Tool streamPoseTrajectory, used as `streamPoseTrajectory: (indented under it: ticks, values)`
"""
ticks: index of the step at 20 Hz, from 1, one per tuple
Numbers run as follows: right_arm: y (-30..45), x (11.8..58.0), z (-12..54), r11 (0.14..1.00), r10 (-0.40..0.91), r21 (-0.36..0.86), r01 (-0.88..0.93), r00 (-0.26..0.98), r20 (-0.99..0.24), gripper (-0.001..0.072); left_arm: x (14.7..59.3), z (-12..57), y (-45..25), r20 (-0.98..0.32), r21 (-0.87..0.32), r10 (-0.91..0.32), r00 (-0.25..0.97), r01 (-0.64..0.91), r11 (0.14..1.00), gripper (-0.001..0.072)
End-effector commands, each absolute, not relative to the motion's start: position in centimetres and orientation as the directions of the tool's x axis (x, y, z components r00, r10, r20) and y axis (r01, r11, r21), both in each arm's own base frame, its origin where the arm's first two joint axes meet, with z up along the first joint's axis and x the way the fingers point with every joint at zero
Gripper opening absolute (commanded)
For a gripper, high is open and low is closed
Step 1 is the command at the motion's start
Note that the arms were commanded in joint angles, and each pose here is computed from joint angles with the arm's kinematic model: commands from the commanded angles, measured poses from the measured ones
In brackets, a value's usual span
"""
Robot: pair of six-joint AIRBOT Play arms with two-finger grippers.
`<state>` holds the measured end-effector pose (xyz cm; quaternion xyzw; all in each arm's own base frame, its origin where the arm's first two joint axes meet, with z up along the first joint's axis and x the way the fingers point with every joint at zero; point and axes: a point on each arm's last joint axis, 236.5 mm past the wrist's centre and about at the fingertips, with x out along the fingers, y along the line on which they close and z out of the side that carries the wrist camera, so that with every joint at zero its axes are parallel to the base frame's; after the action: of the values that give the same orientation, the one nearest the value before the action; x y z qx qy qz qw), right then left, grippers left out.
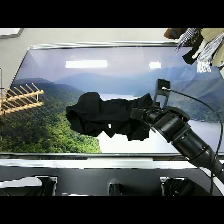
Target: Fold the clothes and pants, and hang the long-sleeved shirts on hangers.
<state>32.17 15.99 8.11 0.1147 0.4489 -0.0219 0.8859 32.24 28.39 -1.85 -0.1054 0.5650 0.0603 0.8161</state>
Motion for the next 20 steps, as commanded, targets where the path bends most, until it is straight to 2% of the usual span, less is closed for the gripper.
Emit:
streamPoseTrajectory:
  ticks: [1, 6, 10, 14, 17, 20]
  values:
    - [15.9, 32.1, 8.1, 0.973, 0.06, 0.179, 0.144, 0.593, -0.803, 0.0026, 34.8, 3.5, 28.7, -0.894, -0.049, 0.054, 0.446, -0.217, 0.975, 0.0018]
    - [14.6, 32.1, 7.8, 0.964, 0.0, 0.156, 0.215, 0.588, -0.809, 0.0025, 37.9, 9.3, 24.6, -0.841, 0.023, 0.081, 0.535, -0.114, 0.993, 0.0016]
    - [14.5, 32.4, 6.3, 0.937, -0.036, 0.167, 0.309, 0.557, -0.83, 0.0025, 39.8, 11.7, 16.3, -0.839, 0.049, -0.02, 0.543, 0.112, 0.993, 0.0015]
    - [16.0, 34.3, 6.4, 0.921, -0.039, 0.187, 0.343, 0.556, -0.83, 0.0025, 40.2, 12.5, 5.9, -0.836, 0.087, -0.138, 0.531, 0.376, 0.922, 0.0015]
    - [15.7, 35.3, 6.5, 0.904, -0.059, 0.18, 0.389, 0.529, -0.846, 0.0025, 38.1, 11.2, -0.9, -0.852, 0.071, -0.22, 0.475, 0.52, 0.851, 0.0015]
    - [13.3, 36.6, 7.3, 0.855, -0.066, 0.223, 0.468, 0.525, -0.848, 0.0026, 34.8, 10.4, -5.7, -0.862, 0.07, -0.271, 0.429, 0.629, 0.774, 0.0015]
